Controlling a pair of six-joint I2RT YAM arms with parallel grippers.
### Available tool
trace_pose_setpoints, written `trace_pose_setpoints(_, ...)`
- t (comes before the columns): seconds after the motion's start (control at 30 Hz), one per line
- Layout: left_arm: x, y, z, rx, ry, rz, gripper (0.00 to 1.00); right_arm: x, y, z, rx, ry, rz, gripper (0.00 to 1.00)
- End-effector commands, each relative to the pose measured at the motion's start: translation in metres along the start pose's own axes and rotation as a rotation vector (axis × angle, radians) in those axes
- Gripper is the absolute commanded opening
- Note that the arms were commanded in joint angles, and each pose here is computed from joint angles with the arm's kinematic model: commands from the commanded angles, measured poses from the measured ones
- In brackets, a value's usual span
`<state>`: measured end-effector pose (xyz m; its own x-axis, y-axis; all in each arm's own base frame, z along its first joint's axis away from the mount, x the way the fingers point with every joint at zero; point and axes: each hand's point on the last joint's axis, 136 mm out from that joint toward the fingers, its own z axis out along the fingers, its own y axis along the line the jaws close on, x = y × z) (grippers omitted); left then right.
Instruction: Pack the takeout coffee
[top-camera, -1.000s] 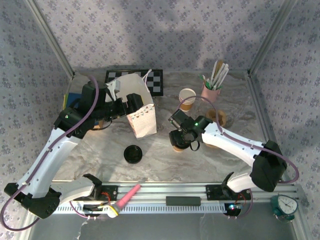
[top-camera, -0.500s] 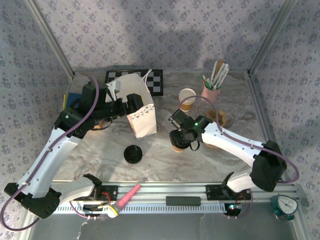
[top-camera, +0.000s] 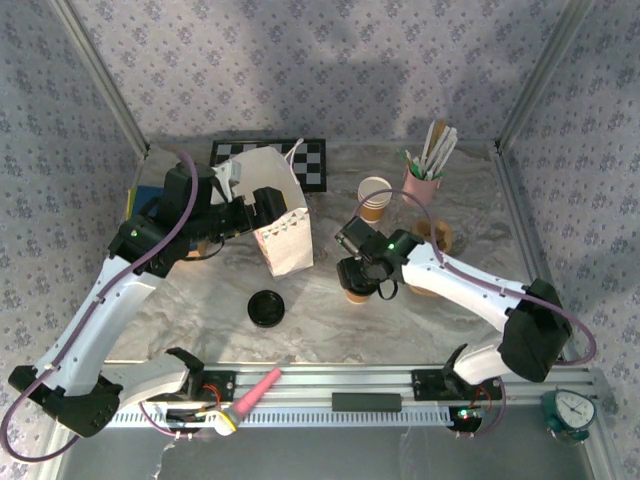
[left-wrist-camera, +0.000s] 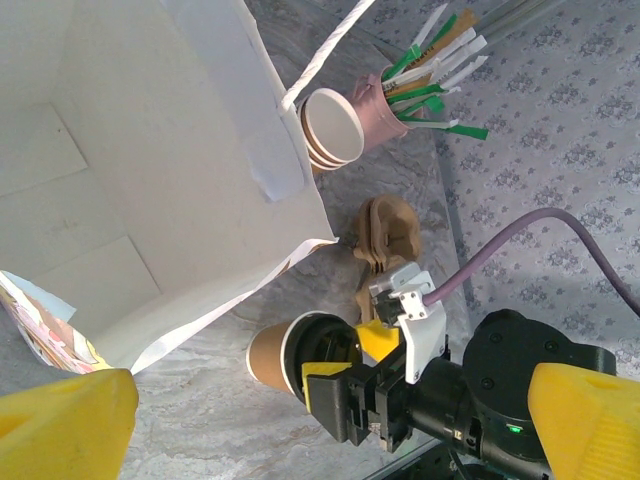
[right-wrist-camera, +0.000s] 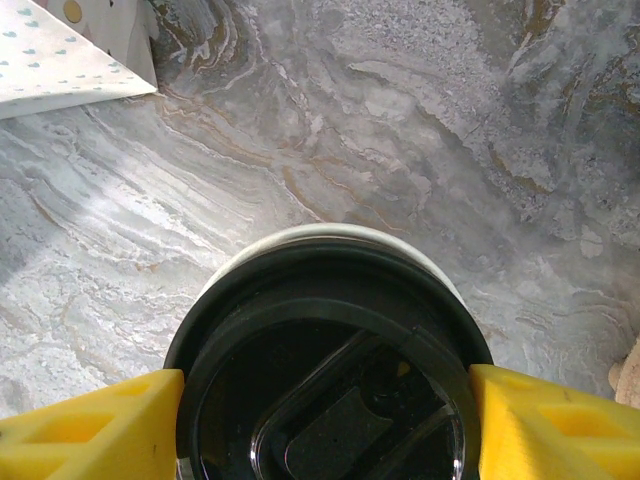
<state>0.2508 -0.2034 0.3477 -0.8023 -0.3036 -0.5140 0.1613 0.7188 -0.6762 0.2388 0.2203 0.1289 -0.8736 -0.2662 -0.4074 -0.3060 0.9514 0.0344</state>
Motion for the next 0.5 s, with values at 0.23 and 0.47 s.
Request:
trace_pose_setpoints(0.23,-0.0003,-0.0056,-0.0020,0.031,0.000,-0.001,1.00,0.0062,0.0005,0.0054,0.008,0.023,-0.002,0.71)
trace_pose_setpoints(0.47,-0.0002,-0.0057,-0.0013,0.032,0.002,0.000,1.00,0.0057,-0.0002,0.0047,0.012,0.023,-0.001,0.76)
